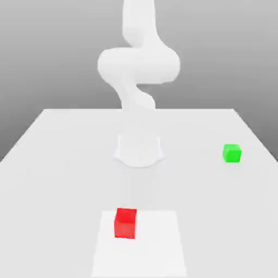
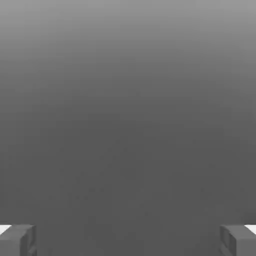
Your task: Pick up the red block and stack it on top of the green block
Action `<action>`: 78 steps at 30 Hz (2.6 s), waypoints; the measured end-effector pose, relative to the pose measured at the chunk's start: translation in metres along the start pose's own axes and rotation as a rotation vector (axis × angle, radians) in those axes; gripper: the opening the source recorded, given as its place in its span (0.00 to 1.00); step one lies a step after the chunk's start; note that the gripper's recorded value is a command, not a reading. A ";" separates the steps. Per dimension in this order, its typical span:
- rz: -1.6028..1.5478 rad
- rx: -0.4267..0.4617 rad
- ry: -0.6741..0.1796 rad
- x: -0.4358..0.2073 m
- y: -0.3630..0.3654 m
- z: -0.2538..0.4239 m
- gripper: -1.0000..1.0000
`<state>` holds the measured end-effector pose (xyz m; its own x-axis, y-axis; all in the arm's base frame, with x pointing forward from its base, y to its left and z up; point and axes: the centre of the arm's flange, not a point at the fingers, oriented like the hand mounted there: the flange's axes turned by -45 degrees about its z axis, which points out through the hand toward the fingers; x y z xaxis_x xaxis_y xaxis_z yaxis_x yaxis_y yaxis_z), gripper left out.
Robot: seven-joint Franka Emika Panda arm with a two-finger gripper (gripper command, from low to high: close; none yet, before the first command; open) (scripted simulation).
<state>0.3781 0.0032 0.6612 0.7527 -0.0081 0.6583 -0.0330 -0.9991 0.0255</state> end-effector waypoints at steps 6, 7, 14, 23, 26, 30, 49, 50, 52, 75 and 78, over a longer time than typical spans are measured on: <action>-0.008 -0.074 -0.230 -0.056 0.004 0.149 0.50; -0.006 -0.079 -0.268 -0.070 0.006 0.170 0.50; 0.028 -0.066 -0.543 -0.197 0.024 0.293 0.50; 0.080 0.000 -0.712 -0.313 0.023 0.358 0.50; 0.080 0.000 -0.714 -0.327 0.022 0.373 0.50; 0.077 0.000 -0.718 -0.343 0.022 0.387 0.00; -0.063 0.051 -0.712 -0.294 -0.035 0.327 0.00; -0.108 0.067 -0.709 -0.293 -0.053 0.321 0.00; -0.186 0.096 -0.704 -0.293 -0.086 0.309 0.00; -1.265 0.500 -0.587 -0.524 -0.334 0.075 0.00; -1.351 0.531 -0.570 -0.554 -0.334 0.061 0.00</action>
<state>0.0120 0.3393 0.2418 0.1759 0.9844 0.0020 0.9844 -0.1759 0.0013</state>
